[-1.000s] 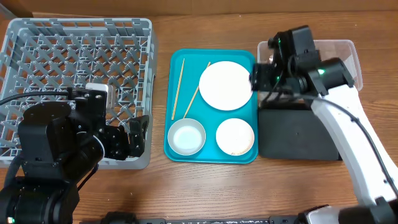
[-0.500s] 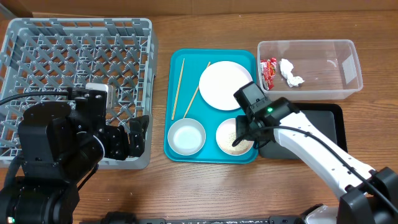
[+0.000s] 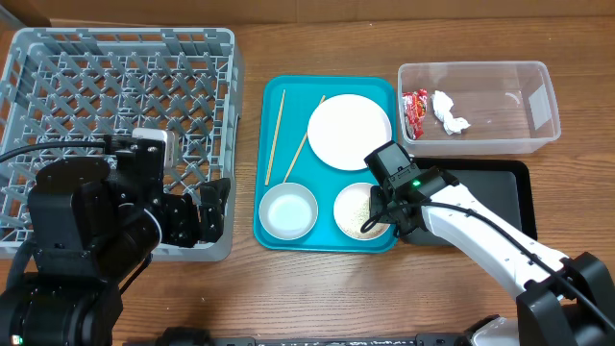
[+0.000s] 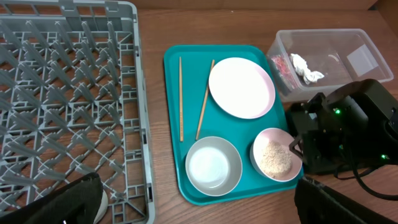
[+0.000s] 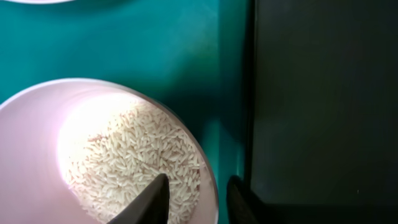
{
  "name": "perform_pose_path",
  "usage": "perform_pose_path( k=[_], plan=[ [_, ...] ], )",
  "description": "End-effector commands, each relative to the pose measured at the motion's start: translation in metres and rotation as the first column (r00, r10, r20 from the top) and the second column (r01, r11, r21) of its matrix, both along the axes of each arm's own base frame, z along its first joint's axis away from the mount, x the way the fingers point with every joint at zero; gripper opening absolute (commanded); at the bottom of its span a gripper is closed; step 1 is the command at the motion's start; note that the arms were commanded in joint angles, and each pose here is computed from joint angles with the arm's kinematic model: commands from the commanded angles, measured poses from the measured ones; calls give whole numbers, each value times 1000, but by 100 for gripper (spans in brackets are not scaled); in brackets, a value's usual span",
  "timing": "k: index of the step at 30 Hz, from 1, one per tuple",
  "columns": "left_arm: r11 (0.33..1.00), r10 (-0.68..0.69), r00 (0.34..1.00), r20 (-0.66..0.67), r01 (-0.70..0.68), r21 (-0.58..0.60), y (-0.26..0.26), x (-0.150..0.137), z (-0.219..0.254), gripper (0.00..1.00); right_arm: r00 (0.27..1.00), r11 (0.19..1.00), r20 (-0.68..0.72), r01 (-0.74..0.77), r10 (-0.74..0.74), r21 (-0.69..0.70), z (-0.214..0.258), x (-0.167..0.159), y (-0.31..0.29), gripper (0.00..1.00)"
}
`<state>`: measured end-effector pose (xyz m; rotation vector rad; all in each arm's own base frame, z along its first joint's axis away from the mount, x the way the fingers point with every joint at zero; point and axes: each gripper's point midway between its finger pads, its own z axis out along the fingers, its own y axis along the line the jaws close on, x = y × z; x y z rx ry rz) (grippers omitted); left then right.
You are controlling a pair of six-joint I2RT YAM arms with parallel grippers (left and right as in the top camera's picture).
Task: Sort waste into correct bins and load items into the dishwasher
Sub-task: 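Grasp the rim of the pink rice bowl with the right gripper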
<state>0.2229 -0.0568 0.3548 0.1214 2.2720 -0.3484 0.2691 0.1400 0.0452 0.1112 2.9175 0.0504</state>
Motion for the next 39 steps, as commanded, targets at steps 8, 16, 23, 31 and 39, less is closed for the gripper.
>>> perform_pose_path(
  k=[8,16,23,31,39],
  plan=[
    [1000,11,1000,4,-11,-5,1,0,2,100,1000,999,-8,3,-2,34,-1,-1,5,29],
    [1000,11,1000,4,-11,-5,1,0,2,100,999,997,-34,41,-39,63,-7,-7,7,25],
    [1000,11,1000,4,-11,-5,1,0,2,100,998,997,-44,47,-45,58,-13,-11,4,22],
    [1000,11,1000,4,-11,-5,1,0,2,100,998,997,66,-29,25,68,25,7,11,33],
    [1000,11,1000,4,-11,-5,1,0,2,100,890,887,173,-445,422,123,67,-17,66,52]
  ],
)
